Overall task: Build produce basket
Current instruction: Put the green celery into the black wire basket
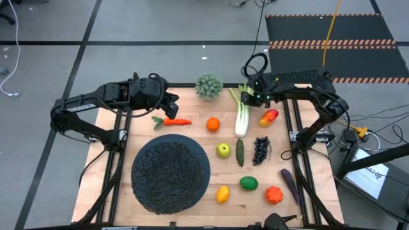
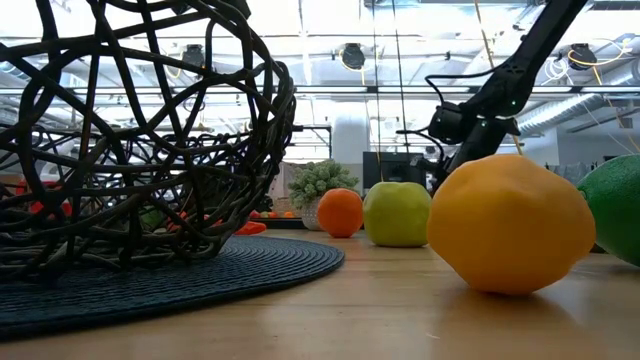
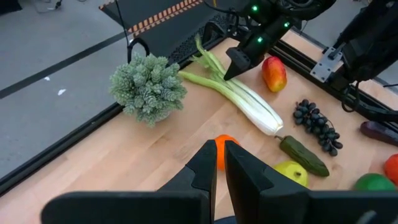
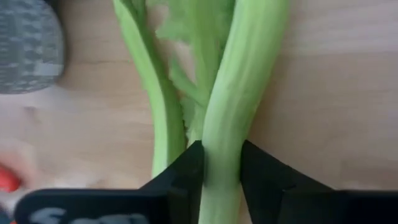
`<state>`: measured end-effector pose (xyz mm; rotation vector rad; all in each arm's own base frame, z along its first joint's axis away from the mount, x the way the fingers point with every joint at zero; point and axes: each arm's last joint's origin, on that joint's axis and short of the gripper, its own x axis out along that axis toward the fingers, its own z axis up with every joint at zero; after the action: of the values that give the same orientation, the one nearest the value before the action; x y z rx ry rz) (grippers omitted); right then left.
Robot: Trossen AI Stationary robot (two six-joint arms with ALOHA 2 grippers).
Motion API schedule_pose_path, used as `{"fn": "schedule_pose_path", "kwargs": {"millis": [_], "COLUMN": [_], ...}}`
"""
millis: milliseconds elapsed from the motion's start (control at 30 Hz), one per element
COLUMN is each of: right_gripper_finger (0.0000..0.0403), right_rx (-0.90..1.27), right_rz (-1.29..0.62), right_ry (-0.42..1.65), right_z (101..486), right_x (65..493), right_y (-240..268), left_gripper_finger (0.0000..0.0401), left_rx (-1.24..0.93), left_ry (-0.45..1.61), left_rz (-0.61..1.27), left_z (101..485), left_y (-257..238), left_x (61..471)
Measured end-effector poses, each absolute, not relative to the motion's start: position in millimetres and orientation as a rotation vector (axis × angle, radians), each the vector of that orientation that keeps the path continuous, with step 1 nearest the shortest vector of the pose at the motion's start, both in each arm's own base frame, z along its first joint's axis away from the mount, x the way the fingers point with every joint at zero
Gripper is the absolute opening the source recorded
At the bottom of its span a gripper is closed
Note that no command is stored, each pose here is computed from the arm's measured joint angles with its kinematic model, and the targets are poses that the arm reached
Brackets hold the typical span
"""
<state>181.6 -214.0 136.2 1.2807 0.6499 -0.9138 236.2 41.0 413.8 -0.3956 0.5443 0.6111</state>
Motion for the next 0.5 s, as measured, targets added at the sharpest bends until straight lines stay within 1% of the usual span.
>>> {"fn": "schedule_pose_path", "kwargs": {"millis": [133, 233, 500], "right_gripper_finger": [0.0065, 0.0064, 0.0064], "right_rx": [1.278, 1.258, 1.152], "right_rz": [-0.883, -0.866, -0.72], "right_ry": [0.625, 0.584, 0.396], "right_z": [144, 155, 214], "right_x": [182, 181, 177], "right_y": [-213, -211, -191], "left_gripper_finger": [0.0035, 0.0035, 0.0035], "left_rx": [-0.394, -0.394, -0.408], "left_ry": [0.545, 0.546, 0.542], "left_rz": [0.611, 0.61, 0.614], "left_z": [414, 414, 414], "left_y": [41, 41, 41], "left_x": [236, 236, 236]}}
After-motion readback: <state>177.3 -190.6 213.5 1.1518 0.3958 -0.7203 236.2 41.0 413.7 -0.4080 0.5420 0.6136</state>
